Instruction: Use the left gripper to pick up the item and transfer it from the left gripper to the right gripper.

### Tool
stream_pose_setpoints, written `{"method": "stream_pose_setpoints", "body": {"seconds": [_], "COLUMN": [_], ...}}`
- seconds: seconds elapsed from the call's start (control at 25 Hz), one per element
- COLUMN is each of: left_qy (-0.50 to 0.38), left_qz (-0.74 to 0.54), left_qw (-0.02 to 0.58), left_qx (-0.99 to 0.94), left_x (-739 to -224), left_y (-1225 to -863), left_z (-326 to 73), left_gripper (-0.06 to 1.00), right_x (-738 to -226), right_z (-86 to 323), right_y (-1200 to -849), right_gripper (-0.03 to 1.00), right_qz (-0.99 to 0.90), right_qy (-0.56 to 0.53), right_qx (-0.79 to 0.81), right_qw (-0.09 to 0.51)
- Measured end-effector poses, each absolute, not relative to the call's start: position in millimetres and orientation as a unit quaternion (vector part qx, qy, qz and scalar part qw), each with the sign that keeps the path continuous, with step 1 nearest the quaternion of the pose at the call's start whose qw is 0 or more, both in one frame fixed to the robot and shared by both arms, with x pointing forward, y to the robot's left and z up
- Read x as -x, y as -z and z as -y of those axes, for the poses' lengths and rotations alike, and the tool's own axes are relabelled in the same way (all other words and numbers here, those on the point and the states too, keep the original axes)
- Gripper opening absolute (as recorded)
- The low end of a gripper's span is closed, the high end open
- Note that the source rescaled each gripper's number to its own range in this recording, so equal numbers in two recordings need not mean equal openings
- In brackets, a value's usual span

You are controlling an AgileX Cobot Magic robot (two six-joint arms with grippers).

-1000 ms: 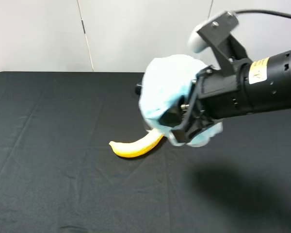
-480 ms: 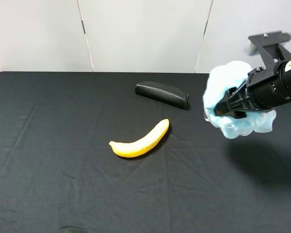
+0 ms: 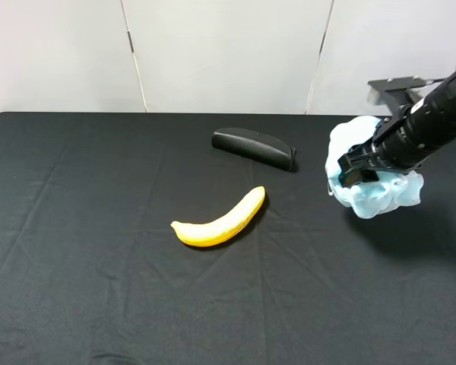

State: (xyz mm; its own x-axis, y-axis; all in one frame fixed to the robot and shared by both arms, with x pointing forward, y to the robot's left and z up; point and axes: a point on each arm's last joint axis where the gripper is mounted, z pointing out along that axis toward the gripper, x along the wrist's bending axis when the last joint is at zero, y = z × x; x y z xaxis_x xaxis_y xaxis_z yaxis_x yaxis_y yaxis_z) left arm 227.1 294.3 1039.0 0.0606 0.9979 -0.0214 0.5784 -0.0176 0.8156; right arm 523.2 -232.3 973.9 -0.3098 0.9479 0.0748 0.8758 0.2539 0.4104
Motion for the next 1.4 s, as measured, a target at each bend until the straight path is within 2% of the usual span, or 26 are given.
{"method": "stream_pose_setpoints", "body": {"seconds": [0.2, 0.44, 0.48, 0.52, 0.56, 0.6, 0.68, 0.8, 1.04, 1.4], "left_qy": [-0.308, -0.308, -0.308, -0.308, -0.308, -0.308, -0.308, -0.308, -0.308, -0.308], "left_qz": [-0.612, -0.612, -0.612, -0.612, -0.612, -0.612, -0.612, -0.612, -0.612, -0.612], "left_qw": [0.341, 0.341, 0.341, 0.341, 0.341, 0.341, 0.341, 0.341, 0.341, 0.341], "left_qx": [-0.644, -0.644, -0.644, -0.644, -0.644, -0.644, -0.644, -0.644, -0.644, -0.644], "left_x": [-227.1, -227.1, -227.1, -227.1, -227.1, -227.1, -227.1, -227.1, -227.1, -227.1], "left_y": [-1039.0, -1039.0, -1039.0, -1039.0, -1039.0, -1039.0, -1039.0, -1039.0, -1039.0, -1039.0], "left_z": [-294.3, -294.3, -294.3, -294.3, -294.3, -294.3, -294.3, -294.3, -294.3, -294.3], "left_gripper": [1.0, 1.0, 1.0, 1.0, 1.0, 1.0, 1.0, 1.0, 1.0, 1.0], "right_x": [-528.5, -529.6, -529.6, -529.6, -529.6, -529.6, -529.6, -529.6, -528.8, -500.9], "right_z": [231.7, 231.9, 231.9, 231.9, 231.9, 232.0, 232.0, 232.0, 231.9, 233.9], "right_y": [-958.1, -957.3, -957.3, -957.3, -957.3, -957.3, -957.0, -957.0, -969.1, -1072.2], "right_gripper": [0.0, 0.02, 0.24, 0.55, 0.71, 0.83, 0.94, 0.99, 0.99, 0.99], "right_qz": [-0.791, -0.791, -0.788, -0.784, -0.782, -0.78, -0.779, -0.778, -0.777, -0.776], "right_qy": [-0.171, -0.171, -0.171, -0.172, -0.172, -0.172, -0.172, -0.172, -0.183, -0.252], "right_qx": [-0.582, -0.582, -0.586, -0.591, -0.594, -0.596, -0.598, -0.599, -0.596, -0.564], "right_qw": [0.079, 0.082, 0.081, 0.08, 0.079, 0.079, 0.078, 0.078, 0.086, 0.129]}}
